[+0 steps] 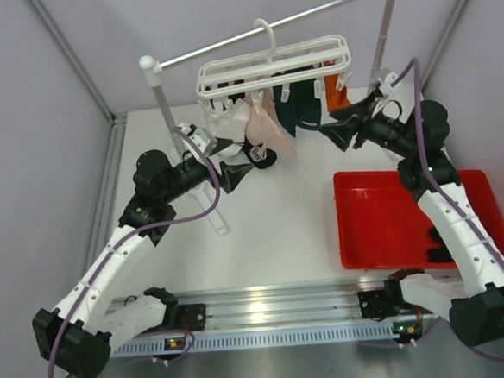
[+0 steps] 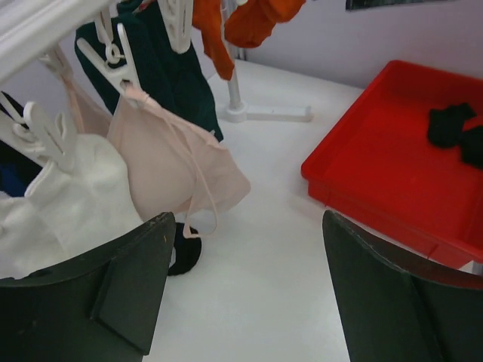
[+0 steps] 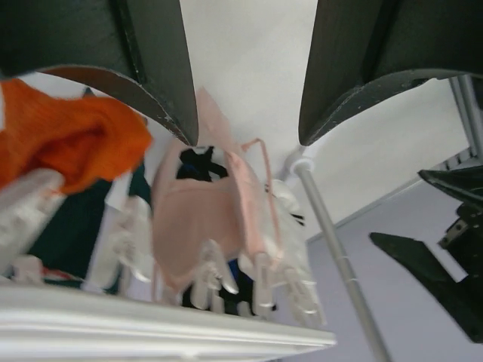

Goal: Clip the socks to the hanger
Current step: Open the clamp at the hanger.

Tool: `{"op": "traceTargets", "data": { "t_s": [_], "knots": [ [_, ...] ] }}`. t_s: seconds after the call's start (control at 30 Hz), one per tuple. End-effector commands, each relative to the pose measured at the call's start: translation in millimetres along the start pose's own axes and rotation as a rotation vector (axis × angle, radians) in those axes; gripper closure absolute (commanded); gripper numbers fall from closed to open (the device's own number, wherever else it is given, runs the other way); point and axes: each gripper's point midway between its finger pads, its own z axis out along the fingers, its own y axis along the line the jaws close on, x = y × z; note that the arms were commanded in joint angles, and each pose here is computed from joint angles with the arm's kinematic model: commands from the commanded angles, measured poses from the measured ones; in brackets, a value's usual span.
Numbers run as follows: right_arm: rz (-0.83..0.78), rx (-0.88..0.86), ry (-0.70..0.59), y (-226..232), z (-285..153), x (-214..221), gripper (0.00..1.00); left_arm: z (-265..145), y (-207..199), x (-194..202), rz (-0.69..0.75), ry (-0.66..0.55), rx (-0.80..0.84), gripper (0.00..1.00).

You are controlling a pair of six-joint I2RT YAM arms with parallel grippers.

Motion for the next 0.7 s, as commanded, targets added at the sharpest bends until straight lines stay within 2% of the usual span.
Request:
{"op": "traceTargets", "data": {
  "t_s": [0.0,0.07,0.1,0.17,0.2,0.3,0.33,0.43,0.67],
  "knots": [
    [-0.137,-0.131,-0.127,35,28,-29,0.45,5,-12,-64,-0.004,-0.188,0.058,0.16],
    [-0.167,-0.156,-0.144,49,41,-24,0.50,9,-1,-68,-0.040,-0.182,0.003,0.17],
    [-0.176,-0.099,-0.168,40,50,-25,0.58,9,1,-72,-0.060,-0.190,-0.013,0.16],
    [-0.194,-0.069,-0.193,44,62,-23,0.60,9,12,-80,-0.084,-0.206,-0.072,0.16],
    [-0.197,-0.013,-0.225,35,69,-25,0.64,9,15,-81,-0.103,-0.209,-0.092,0.16],
    [-0.191,0.046,-0.261,30,86,-19,0.58,9,26,-86,-0.139,-0.224,-0.156,0.16],
    [-0.216,0.049,-0.314,32,87,-29,0.58,9,28,-88,-0.143,-0.229,-0.165,0.16],
    [-0.232,0.067,-0.364,33,100,-26,0.58,9,29,-89,-0.151,-0.238,-0.174,0.16],
    [-0.299,0.117,-0.404,19,115,-20,0.58,12,24,-95,-0.143,-0.246,-0.145,0.16]
  ]
}}
